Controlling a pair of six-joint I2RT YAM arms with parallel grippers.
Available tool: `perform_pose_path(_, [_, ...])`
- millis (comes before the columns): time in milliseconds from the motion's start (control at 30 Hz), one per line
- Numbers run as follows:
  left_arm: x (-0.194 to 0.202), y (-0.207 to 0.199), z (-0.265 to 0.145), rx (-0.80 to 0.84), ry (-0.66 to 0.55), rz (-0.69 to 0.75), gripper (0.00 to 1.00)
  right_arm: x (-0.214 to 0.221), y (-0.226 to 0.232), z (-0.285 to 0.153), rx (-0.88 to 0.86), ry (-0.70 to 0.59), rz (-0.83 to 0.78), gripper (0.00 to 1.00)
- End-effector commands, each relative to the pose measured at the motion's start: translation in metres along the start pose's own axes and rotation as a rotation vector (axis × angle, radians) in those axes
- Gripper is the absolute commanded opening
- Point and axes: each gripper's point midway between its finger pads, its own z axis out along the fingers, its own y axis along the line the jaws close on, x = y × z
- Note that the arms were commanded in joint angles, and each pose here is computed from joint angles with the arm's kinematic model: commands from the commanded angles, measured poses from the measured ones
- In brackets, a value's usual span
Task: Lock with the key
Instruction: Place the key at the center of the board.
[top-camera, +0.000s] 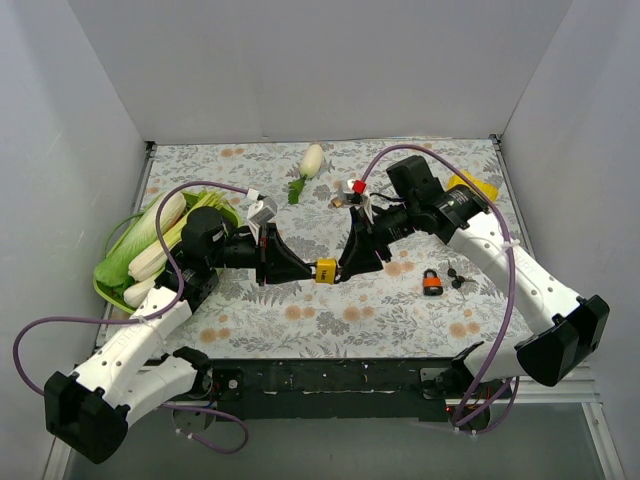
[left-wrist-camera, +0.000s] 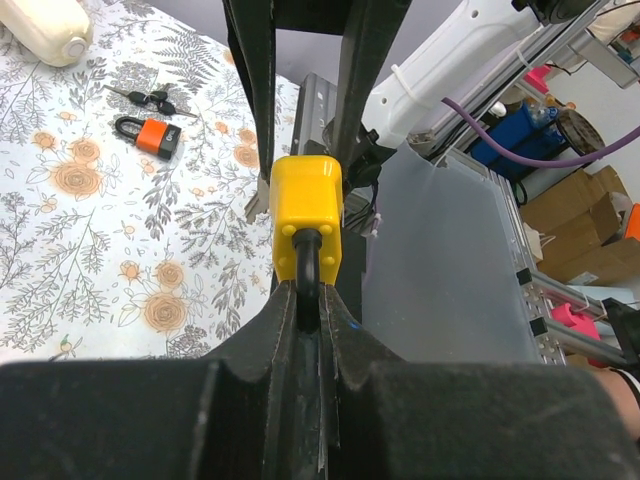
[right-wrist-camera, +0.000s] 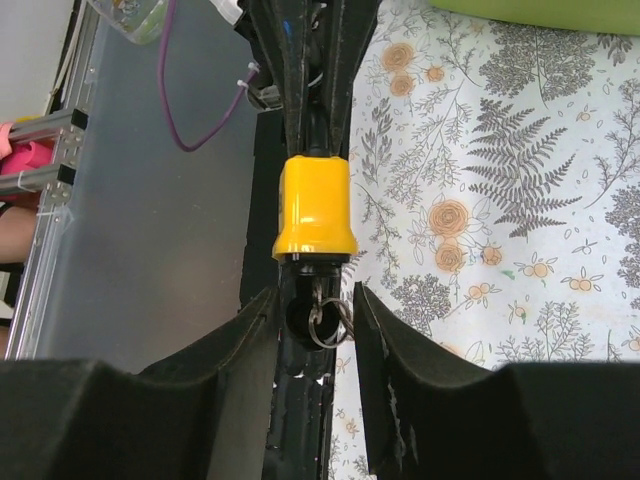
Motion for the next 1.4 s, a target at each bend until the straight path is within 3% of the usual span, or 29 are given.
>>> perform_pose_path(0, [-0.022,-0.004,-0.001,-0.014,-0.046,0.083,0.00,0.000,0.010,0.005,-0.053,-0.003,-0.012,0.43])
perform_pose_path(100, [-0.022,-0.002,-0.001,-0.019,-0.046,0.083,0.00,0.001,0.009,0.007,-0.057,0.005,-0.008,0.43])
perform_pose_path(233, [-0.024,-0.003,-0.001,-0.023,-0.050,0.090,0.00,0.005,0.007,0.009,-0.047,0.017,-0.017,0.25])
perform_pose_path(333, [-0.023,-0.002,-0.001,-0.032,-0.051,0.089,0.00,0.009,0.005,0.008,-0.031,0.034,-0.017,0.20])
perform_pose_path(600, [-0.023,-0.002,-0.002,-0.038,-0.056,0.085,0.00,0.021,0.003,0.006,-0.003,0.065,-0.015,0.19])
perform_pose_path(700, [-0.024,-0.001,-0.002,-0.041,-0.058,0.086,0.00,0.022,0.002,0.006,0.004,0.069,-0.012,0.25])
perform_pose_path(733, [-0.024,-0.001,-0.002,-0.041,-0.058,0.084,0.00,0.020,0.002,0.005,0.003,0.065,-0.017,0.14])
perform_pose_path(800, [-0.024,0.000,-0.001,-0.044,-0.056,0.081,0.00,0.018,0.001,0.006,0.004,0.061,-0.024,0.01])
perform_pose_path(1367, [-0.020,0.020,-0.012,-0.133,-0.056,0.087,0.00,0.061,-0.002,-0.019,0.043,0.094,0.127,0.01])
